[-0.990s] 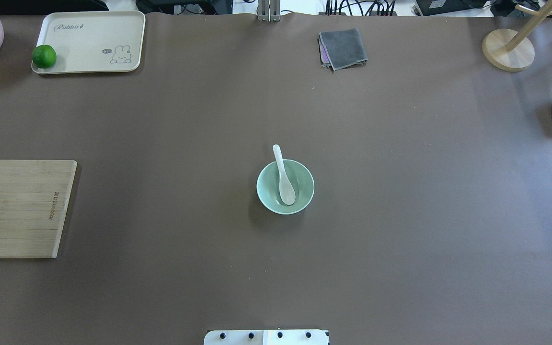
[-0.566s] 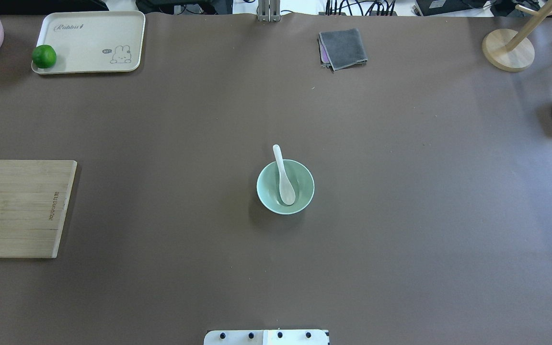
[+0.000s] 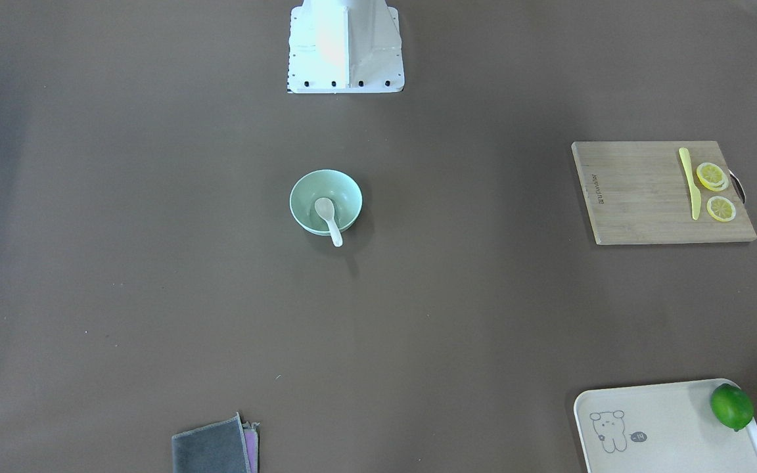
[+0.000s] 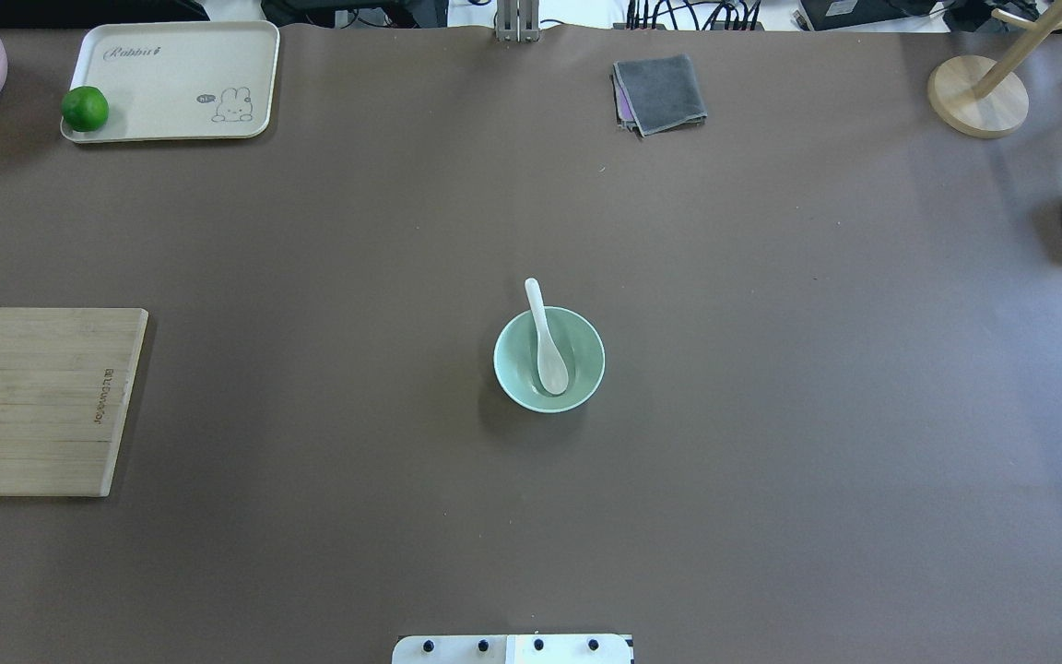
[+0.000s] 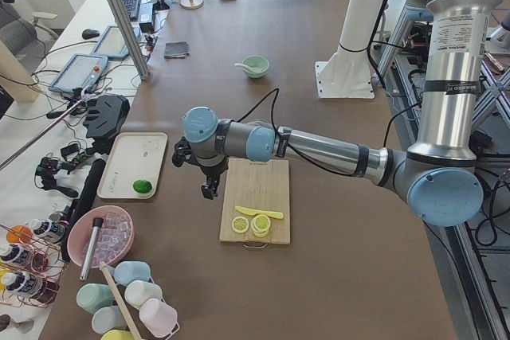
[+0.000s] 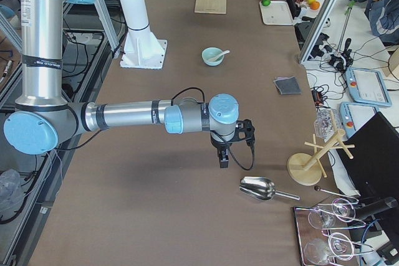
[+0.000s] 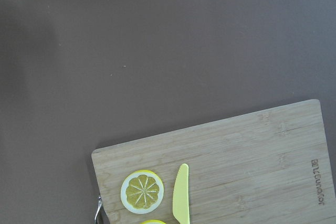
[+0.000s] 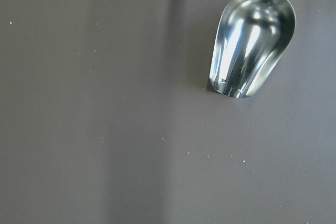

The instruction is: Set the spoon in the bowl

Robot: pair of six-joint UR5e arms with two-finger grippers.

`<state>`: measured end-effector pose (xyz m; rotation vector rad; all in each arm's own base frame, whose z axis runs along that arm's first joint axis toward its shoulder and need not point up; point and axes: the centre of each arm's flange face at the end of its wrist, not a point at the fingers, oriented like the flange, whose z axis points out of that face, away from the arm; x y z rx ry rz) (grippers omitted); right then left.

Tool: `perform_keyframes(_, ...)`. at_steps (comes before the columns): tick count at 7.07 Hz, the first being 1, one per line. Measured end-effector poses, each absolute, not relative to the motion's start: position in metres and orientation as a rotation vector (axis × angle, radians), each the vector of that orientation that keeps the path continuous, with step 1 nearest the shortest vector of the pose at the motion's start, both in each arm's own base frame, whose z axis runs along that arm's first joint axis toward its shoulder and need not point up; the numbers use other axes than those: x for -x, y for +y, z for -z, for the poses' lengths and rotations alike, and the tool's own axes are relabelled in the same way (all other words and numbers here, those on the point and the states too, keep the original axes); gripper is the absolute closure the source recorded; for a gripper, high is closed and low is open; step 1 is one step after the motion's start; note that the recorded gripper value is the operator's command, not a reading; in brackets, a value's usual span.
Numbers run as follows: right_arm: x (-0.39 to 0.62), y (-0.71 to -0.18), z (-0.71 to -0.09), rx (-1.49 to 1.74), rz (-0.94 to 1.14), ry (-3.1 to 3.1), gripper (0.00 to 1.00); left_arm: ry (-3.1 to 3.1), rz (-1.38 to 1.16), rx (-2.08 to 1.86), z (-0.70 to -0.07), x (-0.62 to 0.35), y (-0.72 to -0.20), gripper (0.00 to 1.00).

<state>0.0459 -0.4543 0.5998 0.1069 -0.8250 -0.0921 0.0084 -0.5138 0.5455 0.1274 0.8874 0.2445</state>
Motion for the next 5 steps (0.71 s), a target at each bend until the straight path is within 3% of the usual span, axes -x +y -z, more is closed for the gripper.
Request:
perform_keyframes(2,-0.053,-0.447,-0.606,-0.099,0.071,-0.820,0.00,0.886,-0.273,-0.184,-0.517,-0.011,-0.529,0.02)
perform_keyframes(5,-0.068,-0.451,-0.601,-0.113,0.019,-0.812,0.00,0.879,-0.270,-0.173,-0.527,-0.011,-0.530,0.02)
